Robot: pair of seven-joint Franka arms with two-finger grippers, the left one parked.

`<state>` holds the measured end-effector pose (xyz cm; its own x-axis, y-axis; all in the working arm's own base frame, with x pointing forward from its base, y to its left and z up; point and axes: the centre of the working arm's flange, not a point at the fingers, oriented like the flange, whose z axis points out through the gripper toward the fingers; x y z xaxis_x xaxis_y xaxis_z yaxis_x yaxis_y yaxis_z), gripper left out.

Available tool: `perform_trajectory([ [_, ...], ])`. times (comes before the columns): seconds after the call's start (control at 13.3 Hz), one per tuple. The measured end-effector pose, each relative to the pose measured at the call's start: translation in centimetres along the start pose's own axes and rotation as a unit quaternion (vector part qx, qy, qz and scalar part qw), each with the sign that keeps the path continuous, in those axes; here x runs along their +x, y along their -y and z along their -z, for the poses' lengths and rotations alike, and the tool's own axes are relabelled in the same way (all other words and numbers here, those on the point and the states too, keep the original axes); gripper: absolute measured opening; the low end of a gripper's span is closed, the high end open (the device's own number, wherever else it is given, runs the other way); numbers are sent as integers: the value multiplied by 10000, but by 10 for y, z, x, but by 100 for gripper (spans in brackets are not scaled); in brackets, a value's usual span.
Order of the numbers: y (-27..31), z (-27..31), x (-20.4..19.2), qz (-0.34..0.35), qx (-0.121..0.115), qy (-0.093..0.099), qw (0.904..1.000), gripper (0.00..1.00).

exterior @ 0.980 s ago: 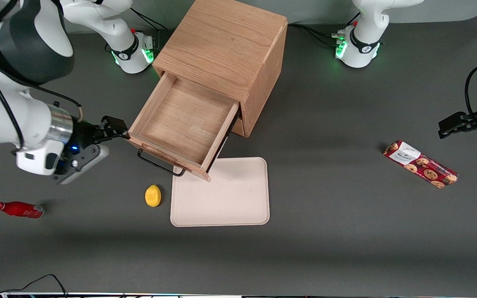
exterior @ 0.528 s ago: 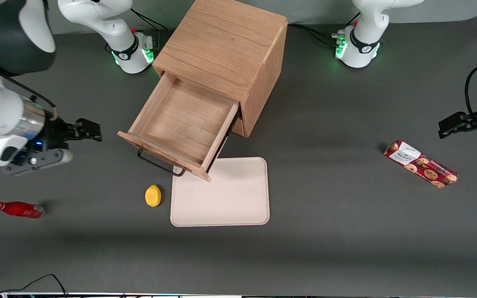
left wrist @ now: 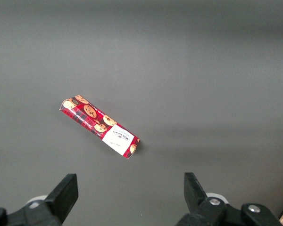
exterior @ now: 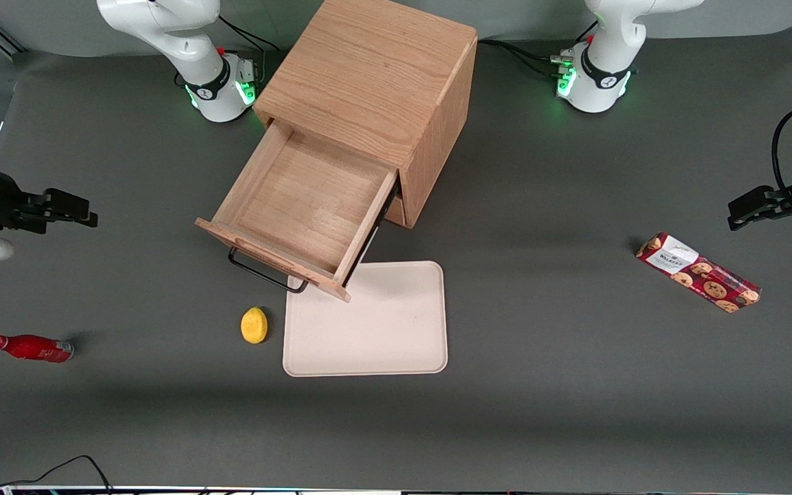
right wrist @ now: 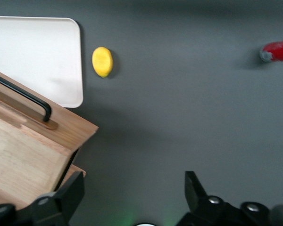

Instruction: Open upper drawer

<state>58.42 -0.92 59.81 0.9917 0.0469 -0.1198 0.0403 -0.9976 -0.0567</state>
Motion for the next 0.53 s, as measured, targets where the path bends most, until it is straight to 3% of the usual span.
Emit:
perform_trajectory([
  [0.53, -34, 8, -35, -269, -305, -198, 9990, 100],
])
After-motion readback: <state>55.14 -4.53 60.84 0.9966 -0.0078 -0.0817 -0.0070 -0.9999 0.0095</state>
